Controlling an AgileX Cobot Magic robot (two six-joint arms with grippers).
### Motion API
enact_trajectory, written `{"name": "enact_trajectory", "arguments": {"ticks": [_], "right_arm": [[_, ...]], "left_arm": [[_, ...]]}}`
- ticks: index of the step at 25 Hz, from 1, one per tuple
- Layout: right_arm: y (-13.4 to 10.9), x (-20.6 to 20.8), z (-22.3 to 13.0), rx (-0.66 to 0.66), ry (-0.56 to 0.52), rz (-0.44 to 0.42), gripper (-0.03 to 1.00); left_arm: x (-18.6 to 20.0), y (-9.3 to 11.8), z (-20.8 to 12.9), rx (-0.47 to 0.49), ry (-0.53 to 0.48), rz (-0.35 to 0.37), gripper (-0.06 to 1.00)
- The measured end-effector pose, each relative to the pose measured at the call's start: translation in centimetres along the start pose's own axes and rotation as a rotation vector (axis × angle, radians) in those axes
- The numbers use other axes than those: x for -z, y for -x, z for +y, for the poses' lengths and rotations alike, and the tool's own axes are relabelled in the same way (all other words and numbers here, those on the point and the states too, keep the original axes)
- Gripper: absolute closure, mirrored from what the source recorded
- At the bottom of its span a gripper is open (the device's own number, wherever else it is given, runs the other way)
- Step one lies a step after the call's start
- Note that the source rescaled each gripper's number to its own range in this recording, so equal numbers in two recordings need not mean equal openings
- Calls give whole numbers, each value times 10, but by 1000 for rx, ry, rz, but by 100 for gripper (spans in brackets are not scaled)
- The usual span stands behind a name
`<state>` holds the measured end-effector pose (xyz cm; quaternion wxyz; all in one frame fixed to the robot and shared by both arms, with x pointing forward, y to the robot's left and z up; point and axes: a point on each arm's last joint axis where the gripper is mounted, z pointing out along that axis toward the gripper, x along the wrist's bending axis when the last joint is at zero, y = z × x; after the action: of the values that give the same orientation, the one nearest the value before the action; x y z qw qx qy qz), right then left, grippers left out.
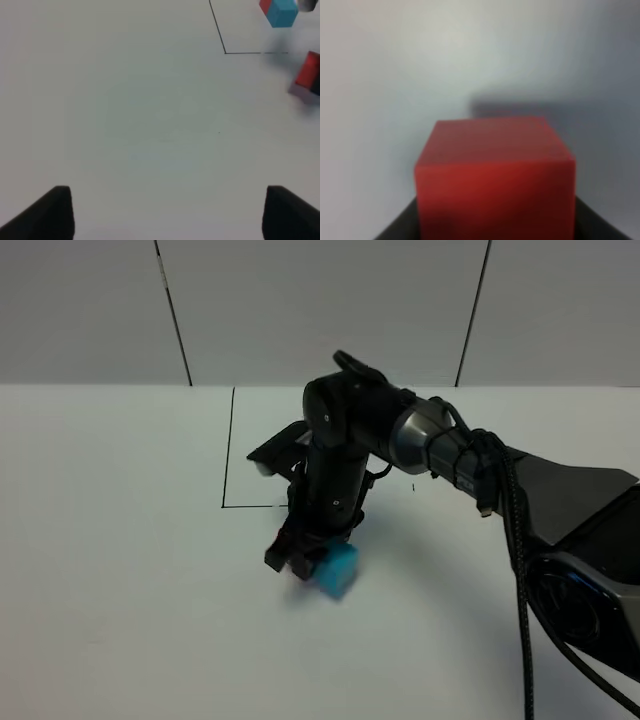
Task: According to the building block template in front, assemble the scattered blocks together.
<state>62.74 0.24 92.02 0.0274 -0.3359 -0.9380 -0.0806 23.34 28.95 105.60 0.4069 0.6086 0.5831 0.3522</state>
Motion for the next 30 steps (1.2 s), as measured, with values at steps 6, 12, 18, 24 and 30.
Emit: {"name": "enact_trajectory", "arguments": {"ticks": [6,12,18,24,30], "right_arm": [[3,11,-1,-424,10,-5,94],[7,11,2,-700,52,-29,94],[11,8,3,-847,87,-71,94],[3,-6,4,-833,73,-85,94],[-1,-28,4,-833,48,-94,94]], "left_arm": [[0,0,0,0,0,0,28],[0,0,0,0,0,0,28],[0,0,0,0,0,0,28],[0,0,0,0,0,0,28],[0,0,0,0,0,0,28]]}}
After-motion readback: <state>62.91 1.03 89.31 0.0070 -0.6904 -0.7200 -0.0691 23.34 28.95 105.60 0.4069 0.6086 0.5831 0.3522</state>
